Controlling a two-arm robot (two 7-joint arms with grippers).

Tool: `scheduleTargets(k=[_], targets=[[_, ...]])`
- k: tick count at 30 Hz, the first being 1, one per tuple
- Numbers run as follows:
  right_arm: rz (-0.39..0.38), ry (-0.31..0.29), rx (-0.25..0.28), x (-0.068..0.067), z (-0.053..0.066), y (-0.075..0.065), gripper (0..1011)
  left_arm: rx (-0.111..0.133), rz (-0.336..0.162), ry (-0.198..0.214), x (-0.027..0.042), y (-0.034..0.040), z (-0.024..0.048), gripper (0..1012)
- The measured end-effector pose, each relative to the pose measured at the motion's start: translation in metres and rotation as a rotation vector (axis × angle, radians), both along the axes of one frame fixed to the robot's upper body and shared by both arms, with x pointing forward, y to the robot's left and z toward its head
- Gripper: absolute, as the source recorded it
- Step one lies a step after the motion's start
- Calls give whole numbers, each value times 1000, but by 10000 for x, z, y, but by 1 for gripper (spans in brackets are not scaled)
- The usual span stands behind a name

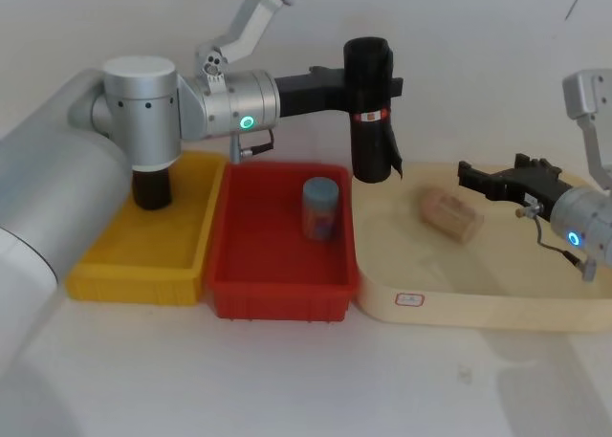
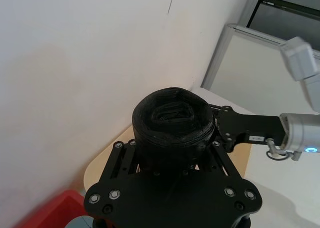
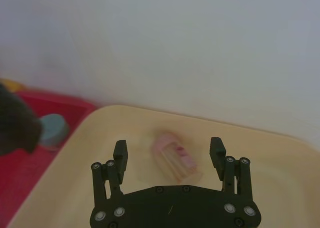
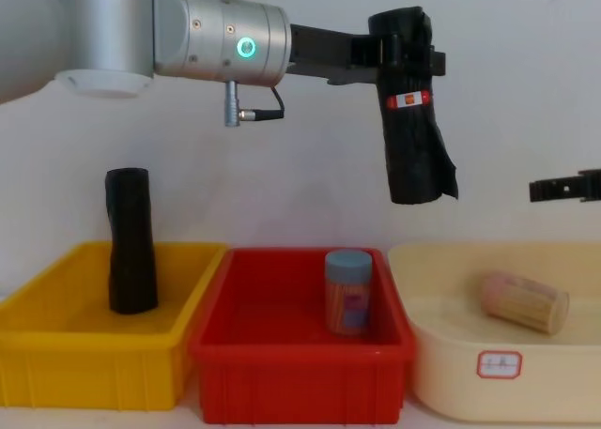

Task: Pick up the garbage bag with the one hand and transfer it to the other hand.

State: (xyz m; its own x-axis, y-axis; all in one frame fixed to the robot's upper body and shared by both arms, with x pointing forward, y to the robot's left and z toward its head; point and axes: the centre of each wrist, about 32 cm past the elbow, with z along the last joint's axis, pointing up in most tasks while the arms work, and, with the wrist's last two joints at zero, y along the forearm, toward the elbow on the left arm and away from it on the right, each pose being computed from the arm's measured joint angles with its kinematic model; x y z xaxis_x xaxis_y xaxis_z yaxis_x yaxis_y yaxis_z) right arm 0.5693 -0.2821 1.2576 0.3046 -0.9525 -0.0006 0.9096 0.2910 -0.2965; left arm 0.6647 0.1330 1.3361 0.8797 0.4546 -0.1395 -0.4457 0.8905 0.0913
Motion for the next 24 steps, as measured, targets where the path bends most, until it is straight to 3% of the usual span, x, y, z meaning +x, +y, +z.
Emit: scheduleTargets(k=[9,24], targets=[[113,-52,14,-167,105,48,999,6,-7,5,12,-80,-49,446],[305,-73,33,-343,213,94,1000,24,-19,4,18,-177,-101,446]])
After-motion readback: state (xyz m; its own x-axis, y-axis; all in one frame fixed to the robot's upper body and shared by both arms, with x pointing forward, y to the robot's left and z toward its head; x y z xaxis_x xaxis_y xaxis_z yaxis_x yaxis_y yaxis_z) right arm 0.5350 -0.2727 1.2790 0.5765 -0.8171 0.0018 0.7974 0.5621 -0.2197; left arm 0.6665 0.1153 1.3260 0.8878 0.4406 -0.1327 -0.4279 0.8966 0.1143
